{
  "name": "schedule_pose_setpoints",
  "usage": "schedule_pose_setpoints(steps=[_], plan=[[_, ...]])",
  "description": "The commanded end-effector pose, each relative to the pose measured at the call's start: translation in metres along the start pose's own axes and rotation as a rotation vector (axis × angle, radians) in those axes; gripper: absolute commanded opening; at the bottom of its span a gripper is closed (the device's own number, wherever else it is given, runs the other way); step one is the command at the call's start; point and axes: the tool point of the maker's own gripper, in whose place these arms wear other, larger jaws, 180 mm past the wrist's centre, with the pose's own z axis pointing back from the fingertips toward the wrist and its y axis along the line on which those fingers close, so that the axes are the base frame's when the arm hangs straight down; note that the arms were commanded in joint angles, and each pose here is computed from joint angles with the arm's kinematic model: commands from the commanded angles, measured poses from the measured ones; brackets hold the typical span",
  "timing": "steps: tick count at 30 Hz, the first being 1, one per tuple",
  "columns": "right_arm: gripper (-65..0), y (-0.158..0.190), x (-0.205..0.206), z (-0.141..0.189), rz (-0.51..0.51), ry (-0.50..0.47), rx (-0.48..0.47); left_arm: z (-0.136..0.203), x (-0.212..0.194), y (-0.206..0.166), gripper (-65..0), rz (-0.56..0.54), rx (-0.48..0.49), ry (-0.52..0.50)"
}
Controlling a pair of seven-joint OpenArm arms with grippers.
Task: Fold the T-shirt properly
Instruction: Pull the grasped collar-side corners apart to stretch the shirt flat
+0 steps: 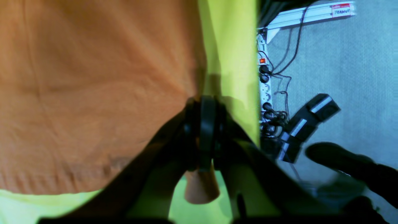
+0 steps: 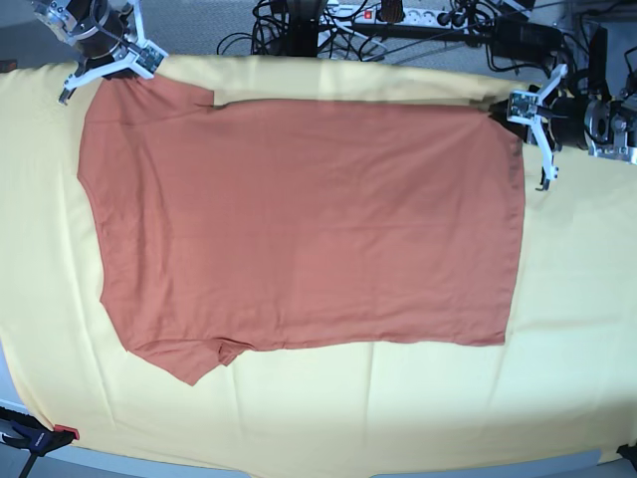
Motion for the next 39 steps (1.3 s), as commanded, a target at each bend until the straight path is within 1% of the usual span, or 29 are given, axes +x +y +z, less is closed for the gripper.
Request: schedule_pose_setpoints(steps=[1, 4, 8, 10, 13, 15, 16, 19, 21, 23, 26, 31, 35, 39], plan=[[-65.0, -0.002, -0.003, 0.004, 0.01, 0.013, -0.011, 0.01, 0.001, 0.002, -65.0, -0.014, 0.001, 0.007], [-65.0, 0.0, -0.01, 0.005, 0.004, 0.047, -0.007, 0.014, 0.0, -0.003, -65.0, -0.04, -0.015, 0.026], [-65.0, -0.005, -0.006, 0.005, -0.017, 0.027, -0.032, 0.014, 0.007, -0.004, -65.0, -0.055, -0.018, 0.012], [-65.0, -0.011, -0.001, 0.005, -0.004, 0.006, -0.061, 0.013, 0.012, -0.004, -65.0, -0.063, -0.017, 0.002], [-65.0, -0.026, 0.011, 0.004, 0.019, -0.047, -0.113, 0.012, 0.016, -0.001, -65.0, -0.07, -0.008, -0.01], [-65.0, -0.035, 0.026, 0.003, 0.009, -0.112, -0.129, 0.01, 0.018, 0.004, -65.0, -0.076, 0.004, -0.019], [-65.0, -0.037, 0.034, 0.003, 0.001, -0.146, -0.13, 0.01, 0.02, 0.006, -65.0, -0.079, 0.012, -0.025], [-65.0, -0.039, 0.055, 0.002, -0.01, -0.244, -0.088, 0.008, 0.022, 0.015, -65.0, -0.091, 0.038, -0.021], [-65.0, -0.044, 0.065, 0.0, -0.02, -0.286, -0.074, 0.006, 0.019, 0.024, -65.0, -0.1, 0.062, 0.011], [-65.0, -0.055, 0.071, -0.006, -0.027, -0.314, -0.086, 0.004, 0.018, 0.033, -65.0, -0.105, 0.088, 0.023], [-65.0, -0.07, 0.07, -0.021, -0.049, -0.323, -0.09, 0.001, 0.017, 0.043, -65.0, -0.098, 0.114, 0.021], [-65.0, -0.093, 0.067, -0.046, -0.093, -0.326, -0.065, -0.006, 0.011, 0.064, -65.0, -0.067, 0.169, 0.009], [-65.0, -0.118, 0.067, -0.055, -0.113, -0.324, -0.096, -0.009, 0.0, 0.078, -65.0, -0.034, 0.202, 0.018], [-65.0, -0.131, 0.07, -0.06, -0.146, -0.338, -0.101, -0.007, -0.01, 0.086, -65.0, -0.01, 0.238, 0.037]])
